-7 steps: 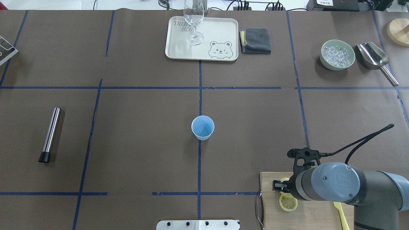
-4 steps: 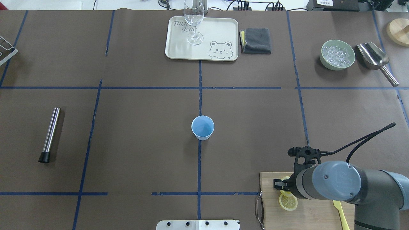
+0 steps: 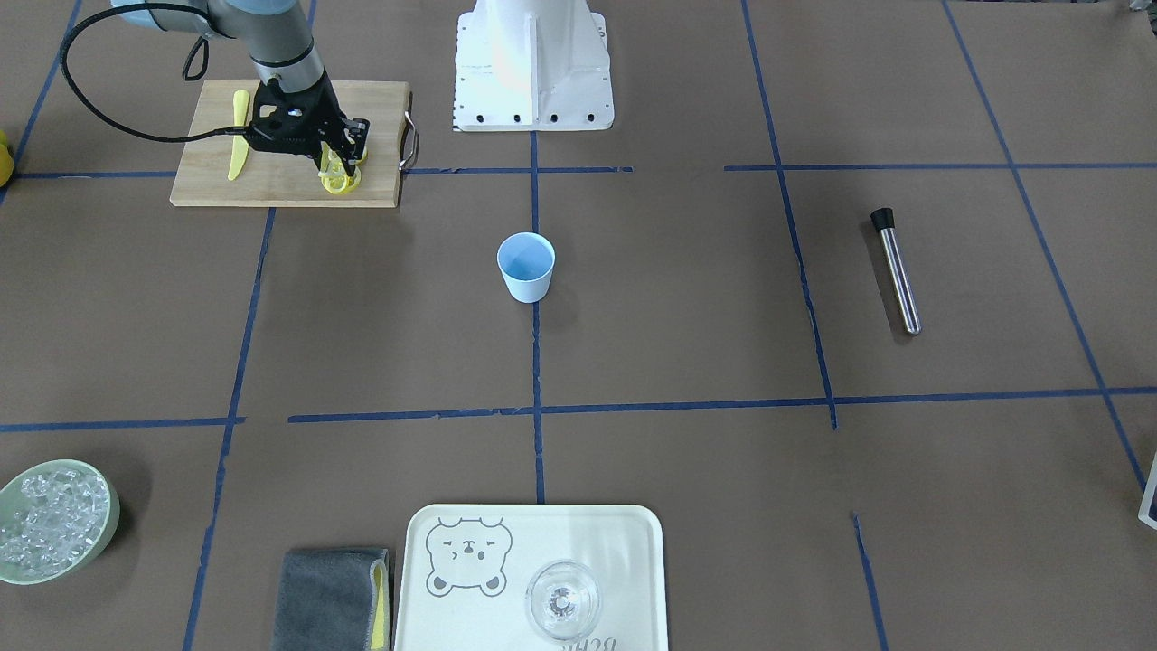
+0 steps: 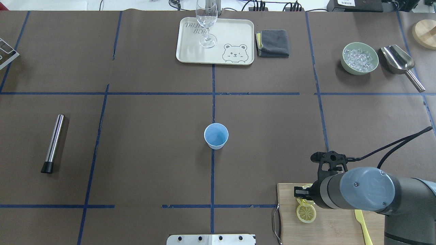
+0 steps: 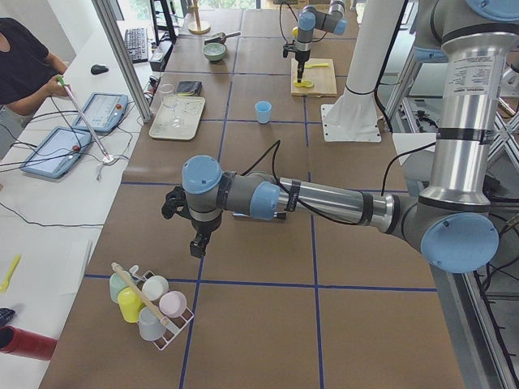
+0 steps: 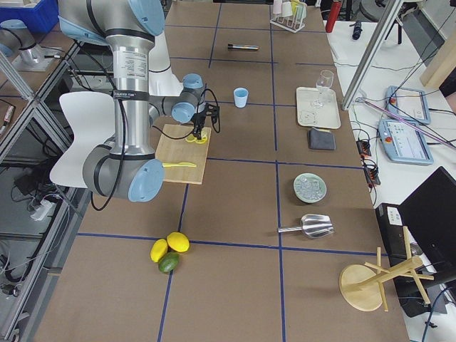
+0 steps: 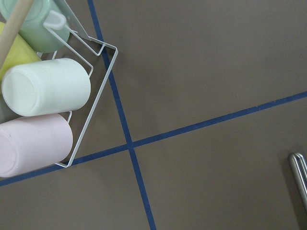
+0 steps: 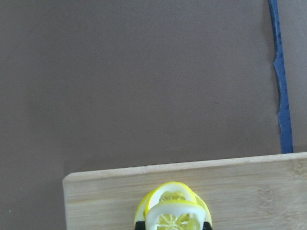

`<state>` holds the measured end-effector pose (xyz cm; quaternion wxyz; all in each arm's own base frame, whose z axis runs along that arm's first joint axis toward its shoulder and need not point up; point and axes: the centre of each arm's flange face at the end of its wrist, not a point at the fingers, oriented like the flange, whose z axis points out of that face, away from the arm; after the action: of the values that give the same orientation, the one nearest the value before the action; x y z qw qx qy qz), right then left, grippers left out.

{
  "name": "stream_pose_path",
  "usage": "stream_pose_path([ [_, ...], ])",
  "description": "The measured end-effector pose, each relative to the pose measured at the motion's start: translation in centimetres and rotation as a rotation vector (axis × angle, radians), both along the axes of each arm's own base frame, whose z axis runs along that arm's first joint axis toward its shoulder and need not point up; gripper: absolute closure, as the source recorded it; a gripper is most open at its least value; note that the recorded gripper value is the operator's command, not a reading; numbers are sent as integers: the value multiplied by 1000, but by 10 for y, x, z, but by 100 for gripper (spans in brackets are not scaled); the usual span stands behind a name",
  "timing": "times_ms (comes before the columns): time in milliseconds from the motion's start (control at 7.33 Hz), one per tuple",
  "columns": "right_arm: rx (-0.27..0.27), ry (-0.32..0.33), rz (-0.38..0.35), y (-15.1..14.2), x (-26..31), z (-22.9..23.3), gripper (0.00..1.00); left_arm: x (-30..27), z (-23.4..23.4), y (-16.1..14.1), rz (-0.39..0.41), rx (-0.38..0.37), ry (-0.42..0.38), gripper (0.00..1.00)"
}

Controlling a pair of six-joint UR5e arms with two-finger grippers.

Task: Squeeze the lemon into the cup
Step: 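Close the right gripper on the top lemon slice and lift it, then carry the lemon slice with the right gripper over the blue cup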

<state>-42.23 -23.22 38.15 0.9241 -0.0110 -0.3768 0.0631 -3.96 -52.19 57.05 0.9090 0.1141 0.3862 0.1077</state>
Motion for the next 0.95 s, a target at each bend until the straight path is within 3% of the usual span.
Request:
stream_pose_path([
  [955, 14, -72, 52, -24, 16, -36, 51, 0, 1, 2, 2, -4, 13, 0],
])
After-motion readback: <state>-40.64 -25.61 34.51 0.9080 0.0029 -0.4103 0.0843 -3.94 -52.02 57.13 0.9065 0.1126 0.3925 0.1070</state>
